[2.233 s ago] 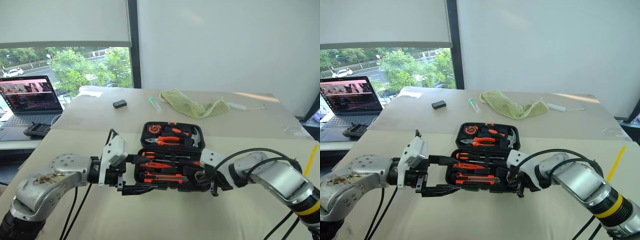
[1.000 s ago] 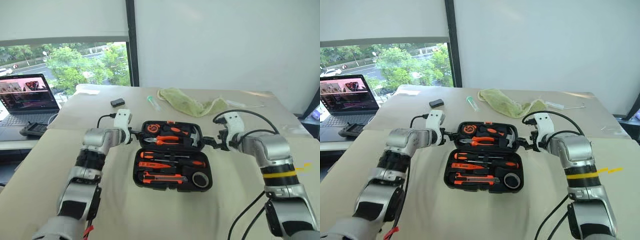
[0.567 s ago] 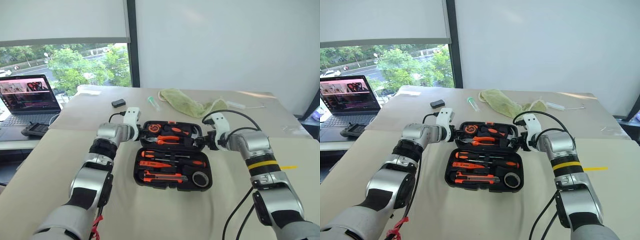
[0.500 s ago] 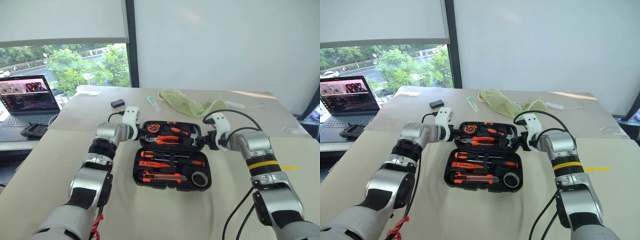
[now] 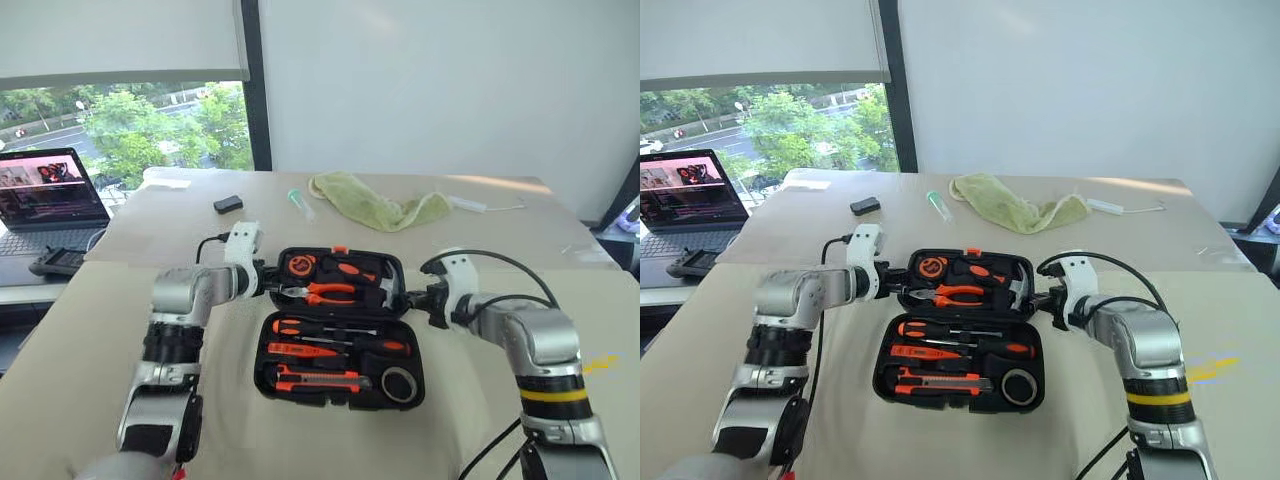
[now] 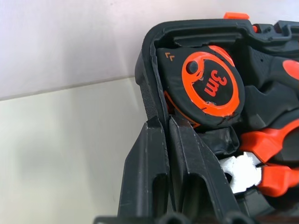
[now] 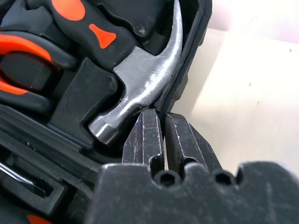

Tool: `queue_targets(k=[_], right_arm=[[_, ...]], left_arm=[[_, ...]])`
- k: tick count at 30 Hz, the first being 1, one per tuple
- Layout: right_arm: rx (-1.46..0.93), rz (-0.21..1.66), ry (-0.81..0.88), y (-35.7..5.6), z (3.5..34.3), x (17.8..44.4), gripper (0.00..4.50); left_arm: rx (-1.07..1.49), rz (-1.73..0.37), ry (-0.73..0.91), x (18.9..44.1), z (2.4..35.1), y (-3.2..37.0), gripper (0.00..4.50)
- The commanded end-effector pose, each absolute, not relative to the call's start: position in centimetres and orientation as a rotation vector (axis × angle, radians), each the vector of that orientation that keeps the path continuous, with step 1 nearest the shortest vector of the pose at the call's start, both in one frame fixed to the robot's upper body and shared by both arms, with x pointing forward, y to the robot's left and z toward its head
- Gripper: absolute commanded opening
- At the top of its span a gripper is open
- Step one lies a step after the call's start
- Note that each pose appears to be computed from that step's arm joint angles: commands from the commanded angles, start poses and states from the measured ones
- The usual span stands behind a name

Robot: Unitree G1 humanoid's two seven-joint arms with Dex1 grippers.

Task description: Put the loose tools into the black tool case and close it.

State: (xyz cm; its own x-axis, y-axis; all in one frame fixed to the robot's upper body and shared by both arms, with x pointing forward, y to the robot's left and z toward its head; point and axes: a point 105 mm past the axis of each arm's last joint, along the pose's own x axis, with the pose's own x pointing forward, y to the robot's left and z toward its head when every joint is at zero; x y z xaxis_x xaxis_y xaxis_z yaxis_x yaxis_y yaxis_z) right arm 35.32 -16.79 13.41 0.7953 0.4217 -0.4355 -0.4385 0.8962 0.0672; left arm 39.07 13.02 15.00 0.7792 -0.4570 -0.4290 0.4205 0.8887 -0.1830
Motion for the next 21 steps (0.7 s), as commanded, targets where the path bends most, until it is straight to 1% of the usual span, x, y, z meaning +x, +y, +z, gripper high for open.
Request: queue_targets(k=[1, 4, 7, 9, 13, 15, 16, 19, 21], right_arm=[[-0.048, 0.557, 0.276, -14.8, 16.9, 34.3, 0.09], [-0.101, 0.570, 0.194, -14.6, 17.5, 33.5, 0.09], [-0.121, 0.570, 0.130, -14.4, 18.0, 33.2, 0.09], [-0.192, 0.571, 0.078, -14.3, 18.0, 32.8, 0.09], [-0.216, 0.567, 0.021, -14.0, 17.8, 32.0, 0.09], [-0.238, 0.552, -0.036, -13.9, 18.2, 31.3, 0.09], [-0.244, 0.549, -0.051, -13.8, 18.2, 31.1, 0.09], [-0.270, 0.540, -0.100, -13.7, 18.7, 30.4, 0.09], [-0.308, 0.553, -0.123, -13.5, 18.9, 29.4, 0.09]], left_arm=[[-0.047, -0.667, 0.328, 37.0, 18.1, 10.3, 0.00], [-0.029, -0.724, 0.220, 35.7, 19.2, 10.0, 0.00], [0.005, -0.792, 0.071, 34.6, 20.4, 9.5, 0.00], [0.056, -0.818, -0.030, 33.9, 20.9, 9.3, 0.00], [0.177, -0.906, -0.168, 32.1, 20.9, 9.0, 0.00], [0.291, -0.987, -0.244, 30.4, 20.4, 8.8, 0.00], [0.318, -1.012, -0.256, 29.9, 20.2, 8.8, 0.00], [0.352, -1.033, -0.279, 29.6, 19.8, 9.4, 0.00], [0.378, -1.048, -0.290, 29.3, 19.4, 10.0, 0.00]])
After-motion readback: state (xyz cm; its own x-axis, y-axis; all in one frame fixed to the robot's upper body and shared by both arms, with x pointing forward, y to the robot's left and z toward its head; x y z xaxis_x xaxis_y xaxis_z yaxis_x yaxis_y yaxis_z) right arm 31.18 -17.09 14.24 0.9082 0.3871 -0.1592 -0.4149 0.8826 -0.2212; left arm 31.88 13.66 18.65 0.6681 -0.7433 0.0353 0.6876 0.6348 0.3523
